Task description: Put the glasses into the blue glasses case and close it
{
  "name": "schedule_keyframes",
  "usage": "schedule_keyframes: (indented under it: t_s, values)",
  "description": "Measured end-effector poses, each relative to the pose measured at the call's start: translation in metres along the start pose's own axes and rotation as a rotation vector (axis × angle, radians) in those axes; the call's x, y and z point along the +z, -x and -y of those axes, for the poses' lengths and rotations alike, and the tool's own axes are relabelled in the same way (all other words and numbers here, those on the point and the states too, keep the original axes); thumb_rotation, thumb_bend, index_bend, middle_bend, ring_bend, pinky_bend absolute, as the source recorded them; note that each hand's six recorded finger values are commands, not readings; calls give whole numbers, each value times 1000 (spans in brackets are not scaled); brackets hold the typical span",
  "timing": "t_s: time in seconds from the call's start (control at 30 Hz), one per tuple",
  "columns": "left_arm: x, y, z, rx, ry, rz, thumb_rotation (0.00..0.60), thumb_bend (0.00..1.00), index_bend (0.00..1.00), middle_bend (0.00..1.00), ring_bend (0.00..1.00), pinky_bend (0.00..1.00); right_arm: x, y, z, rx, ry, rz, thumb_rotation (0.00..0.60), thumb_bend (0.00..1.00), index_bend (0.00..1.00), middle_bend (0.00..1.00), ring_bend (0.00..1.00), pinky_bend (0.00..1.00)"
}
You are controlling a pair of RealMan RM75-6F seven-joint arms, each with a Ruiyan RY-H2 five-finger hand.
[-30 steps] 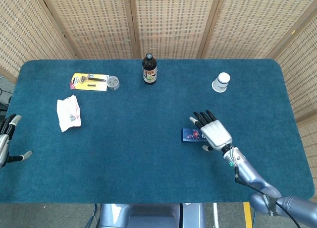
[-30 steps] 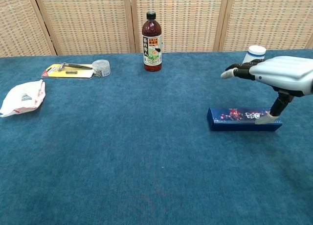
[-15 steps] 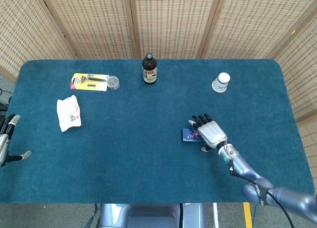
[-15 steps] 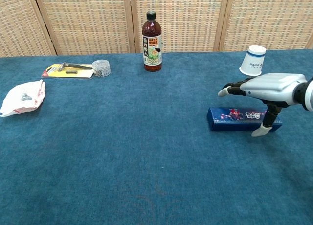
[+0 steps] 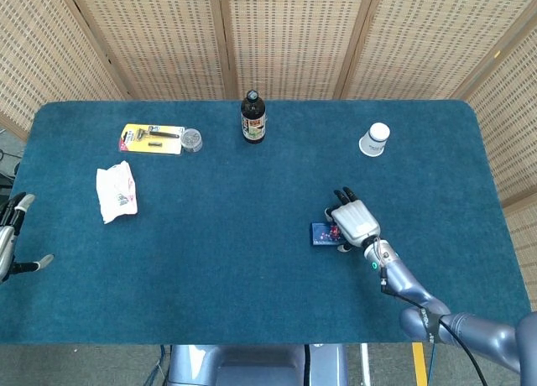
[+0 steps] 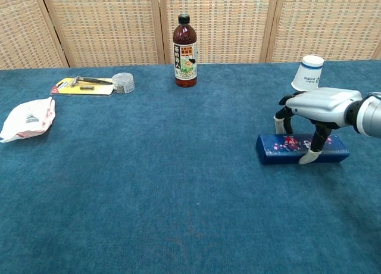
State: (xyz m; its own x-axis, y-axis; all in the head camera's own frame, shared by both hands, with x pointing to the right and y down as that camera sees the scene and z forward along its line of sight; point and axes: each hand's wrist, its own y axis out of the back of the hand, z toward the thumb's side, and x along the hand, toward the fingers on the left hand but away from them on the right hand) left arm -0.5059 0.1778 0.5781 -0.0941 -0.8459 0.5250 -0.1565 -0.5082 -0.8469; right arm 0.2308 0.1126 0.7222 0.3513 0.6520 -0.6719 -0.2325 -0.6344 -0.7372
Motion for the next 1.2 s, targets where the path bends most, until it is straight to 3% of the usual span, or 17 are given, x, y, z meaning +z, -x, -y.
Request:
schedule_keyframes:
  t_s: [0.17, 0.27, 0.33, 0.4, 0.43, 0.6, 0.77, 0.97, 1.2]
  values:
    - [0, 0, 0, 0, -1, 1, 600, 0, 0, 0, 0, 0, 1, 0, -1, -36, -5, 1, 600, 260, 511, 543, 161, 79]
    - [1, 0, 0, 1, -1, 1, 600, 0, 0, 0, 0, 0, 0, 0, 0, -44, -5, 1, 600, 207, 474, 448, 157, 81]
    - [1, 1, 0, 1, -2, 2, 600, 0, 0, 0, 0, 0, 0, -1, 1, -43, 2, 0, 600, 68, 266, 196, 79, 81]
    - [1, 1, 0, 1, -1, 3, 600, 0, 0, 0, 0, 0, 0, -2, 2, -31, 3, -5, 600, 4, 70, 33, 8, 76]
    - [1, 1, 0, 1, -1, 3, 600, 0, 0, 0, 0, 0, 0, -2, 4, -21, 3, -8, 600, 0, 14, 0, 0, 66]
    - [2, 1, 0, 1, -1, 6, 600, 0, 0, 0, 0, 0, 2, -10, 7, 45, 23, -32, 600, 0, 0, 0, 0, 14]
    - [3, 3, -1, 3, 4, 12, 600, 0, 0, 0, 0, 0, 4, -21, -8, 19, 53, -38, 600, 0, 0, 0, 0, 9]
    - [4, 9, -9, 35, 11, 29, 600, 0, 0, 0, 0, 0, -18, -61, -39, -119, 84, 9, 600, 0, 0, 0, 0, 9]
    - [1, 23, -23, 110, 5, 26, 600, 0, 0, 0, 0, 0, -66, -146, -55, -367, 162, 121, 600, 0, 0, 0, 0, 4]
